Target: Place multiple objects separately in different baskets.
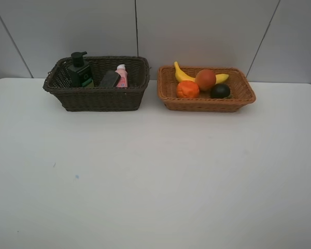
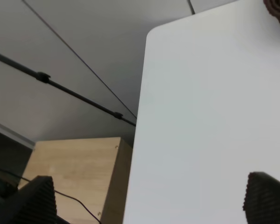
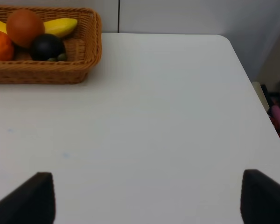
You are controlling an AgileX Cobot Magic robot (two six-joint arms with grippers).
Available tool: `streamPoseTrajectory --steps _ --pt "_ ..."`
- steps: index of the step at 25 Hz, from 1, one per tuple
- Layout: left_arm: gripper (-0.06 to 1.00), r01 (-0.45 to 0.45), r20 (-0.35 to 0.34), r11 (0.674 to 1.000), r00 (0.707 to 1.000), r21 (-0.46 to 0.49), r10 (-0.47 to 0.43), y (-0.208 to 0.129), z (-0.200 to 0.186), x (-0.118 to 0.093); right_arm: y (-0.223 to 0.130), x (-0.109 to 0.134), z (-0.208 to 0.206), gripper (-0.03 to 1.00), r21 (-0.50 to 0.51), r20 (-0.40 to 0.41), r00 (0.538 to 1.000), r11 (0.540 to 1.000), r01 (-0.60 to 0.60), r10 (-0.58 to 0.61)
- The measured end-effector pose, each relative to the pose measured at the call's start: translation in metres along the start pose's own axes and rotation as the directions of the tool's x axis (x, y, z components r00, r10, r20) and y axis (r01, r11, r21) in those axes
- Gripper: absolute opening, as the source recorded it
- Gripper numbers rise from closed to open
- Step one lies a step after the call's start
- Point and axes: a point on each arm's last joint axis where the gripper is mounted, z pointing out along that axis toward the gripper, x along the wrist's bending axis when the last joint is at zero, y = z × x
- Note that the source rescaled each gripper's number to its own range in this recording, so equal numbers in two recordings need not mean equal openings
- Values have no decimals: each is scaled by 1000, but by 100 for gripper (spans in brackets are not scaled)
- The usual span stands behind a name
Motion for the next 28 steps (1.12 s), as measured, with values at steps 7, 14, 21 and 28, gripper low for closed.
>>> streamPoseTrajectory --steps 7,14,21,28 --pt "100 135 97 991 986 9 -136 -18 -6 -30 0 0 0 100 0 0 1000 1000 0 0" --pt "100 214 220 969 946 122 -237 -31 25 -56 0 0 0 100 0 0 1000 1000 0 0" --pt "100 264 251 958 925 111 -284 -33 39 -64 0 0 0 100 0 0 1000 1000 0 0" --pt "100 243 334 970 912 28 -238 -39 32 -62 0 0 0 100 0 0 1000 1000 0 0"
